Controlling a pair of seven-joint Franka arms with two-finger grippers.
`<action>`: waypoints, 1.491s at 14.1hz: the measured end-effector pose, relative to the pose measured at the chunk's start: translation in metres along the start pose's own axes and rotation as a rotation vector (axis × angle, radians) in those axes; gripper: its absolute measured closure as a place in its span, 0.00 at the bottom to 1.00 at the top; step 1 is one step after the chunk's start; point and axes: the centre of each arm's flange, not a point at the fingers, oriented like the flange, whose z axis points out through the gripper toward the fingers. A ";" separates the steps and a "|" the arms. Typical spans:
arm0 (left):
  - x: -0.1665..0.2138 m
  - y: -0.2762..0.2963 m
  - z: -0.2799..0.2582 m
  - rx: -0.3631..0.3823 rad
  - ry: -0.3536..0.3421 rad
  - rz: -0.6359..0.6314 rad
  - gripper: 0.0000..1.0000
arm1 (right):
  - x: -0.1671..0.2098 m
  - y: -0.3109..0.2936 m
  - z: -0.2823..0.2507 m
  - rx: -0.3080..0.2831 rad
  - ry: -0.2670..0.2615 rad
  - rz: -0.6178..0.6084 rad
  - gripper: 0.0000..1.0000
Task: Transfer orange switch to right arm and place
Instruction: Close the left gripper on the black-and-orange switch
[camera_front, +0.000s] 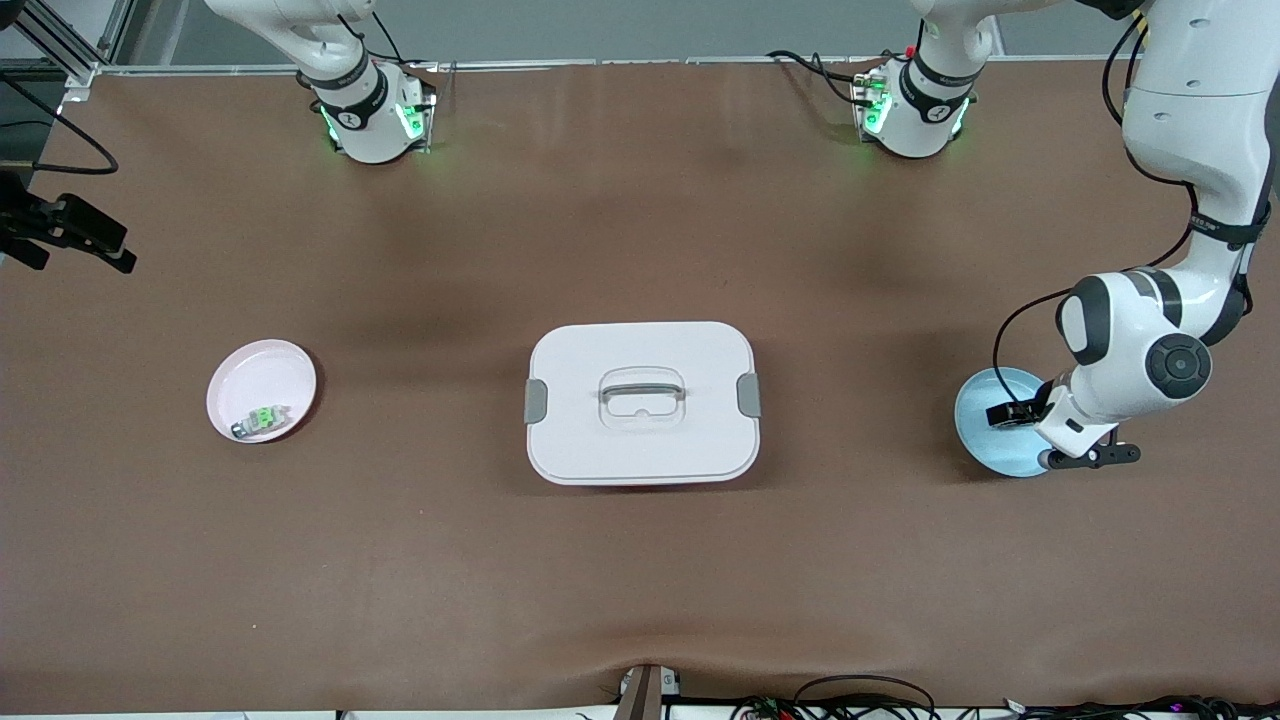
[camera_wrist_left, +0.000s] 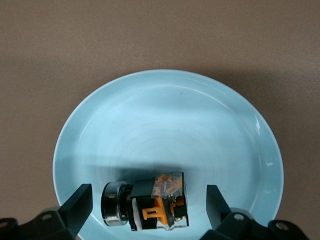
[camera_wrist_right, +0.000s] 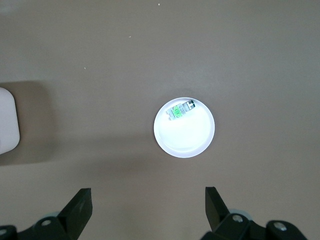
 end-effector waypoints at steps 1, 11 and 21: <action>0.000 -0.002 0.000 0.000 -0.001 -0.004 0.00 | 0.000 0.000 0.000 0.000 0.000 0.000 0.00; -0.004 -0.008 0.010 -0.002 -0.018 -0.055 0.00 | 0.000 0.000 0.000 -0.001 0.000 0.000 0.00; -0.007 -0.006 0.014 -0.002 -0.028 -0.081 0.00 | 0.000 0.000 0.000 -0.001 0.000 0.000 0.00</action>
